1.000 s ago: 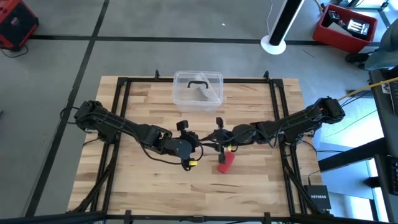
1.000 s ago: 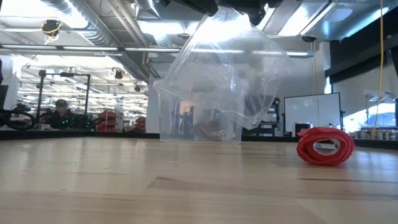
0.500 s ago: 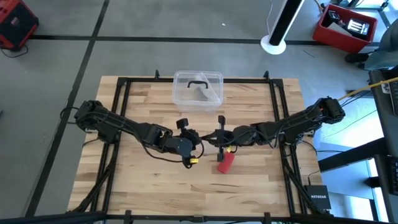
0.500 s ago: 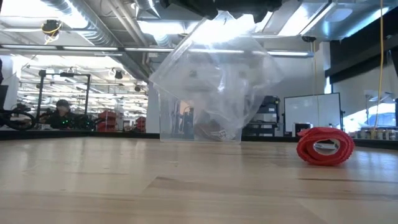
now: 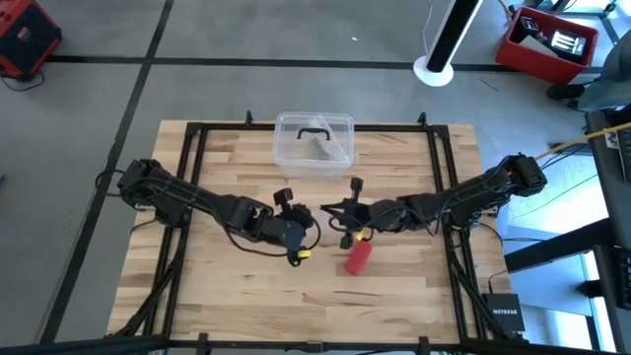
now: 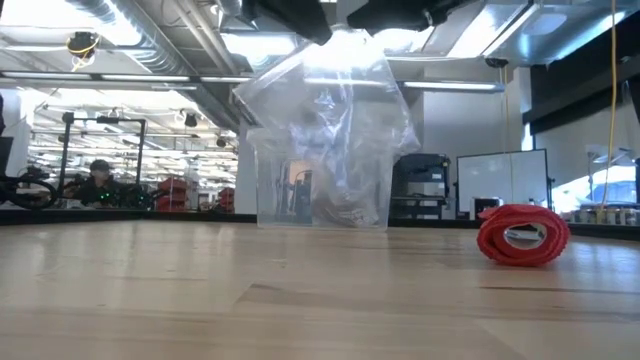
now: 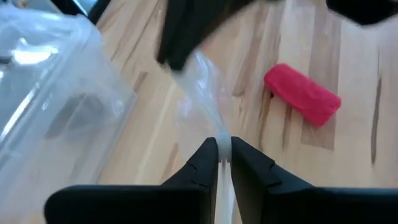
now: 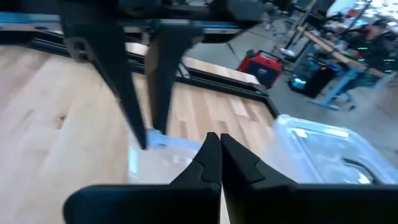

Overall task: Roll bandage
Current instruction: Open the transparent zip bag

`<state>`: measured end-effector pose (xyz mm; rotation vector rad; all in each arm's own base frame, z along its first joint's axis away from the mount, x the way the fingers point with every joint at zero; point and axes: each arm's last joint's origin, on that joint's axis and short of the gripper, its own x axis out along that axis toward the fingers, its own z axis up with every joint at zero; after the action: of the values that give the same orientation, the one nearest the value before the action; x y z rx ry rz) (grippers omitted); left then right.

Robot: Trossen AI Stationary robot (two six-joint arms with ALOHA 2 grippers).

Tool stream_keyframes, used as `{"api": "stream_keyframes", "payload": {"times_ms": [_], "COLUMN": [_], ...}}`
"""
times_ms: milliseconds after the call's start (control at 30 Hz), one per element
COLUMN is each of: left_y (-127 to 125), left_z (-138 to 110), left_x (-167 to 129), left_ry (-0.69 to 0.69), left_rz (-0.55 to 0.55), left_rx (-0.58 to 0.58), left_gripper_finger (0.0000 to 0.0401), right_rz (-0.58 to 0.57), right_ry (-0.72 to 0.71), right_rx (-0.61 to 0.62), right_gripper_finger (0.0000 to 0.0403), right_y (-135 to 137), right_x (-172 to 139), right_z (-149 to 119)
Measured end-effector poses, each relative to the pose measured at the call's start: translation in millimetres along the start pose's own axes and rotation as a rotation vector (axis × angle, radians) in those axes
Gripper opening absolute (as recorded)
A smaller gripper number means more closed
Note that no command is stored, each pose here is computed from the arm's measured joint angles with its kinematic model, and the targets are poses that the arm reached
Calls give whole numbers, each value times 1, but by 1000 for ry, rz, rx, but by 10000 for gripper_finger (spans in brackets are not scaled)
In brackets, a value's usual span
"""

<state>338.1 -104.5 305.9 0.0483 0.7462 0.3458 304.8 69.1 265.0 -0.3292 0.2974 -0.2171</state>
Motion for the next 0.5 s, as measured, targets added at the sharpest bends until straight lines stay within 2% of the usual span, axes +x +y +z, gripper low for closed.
{"api": "stream_keyframes", "payload": {"times_ms": [500], "left_y": [-19], "left_z": [-23], "left_x": [-7], "left_ry": [116], "left_rz": [5], "left_rx": [38], "left_gripper_finger": [29], "right_rz": [-89], "right_ry": [15], "right_rx": [-49], "right_gripper_finger": [0], "right_y": [-8], "right_x": [-15], "right_z": [7]}}
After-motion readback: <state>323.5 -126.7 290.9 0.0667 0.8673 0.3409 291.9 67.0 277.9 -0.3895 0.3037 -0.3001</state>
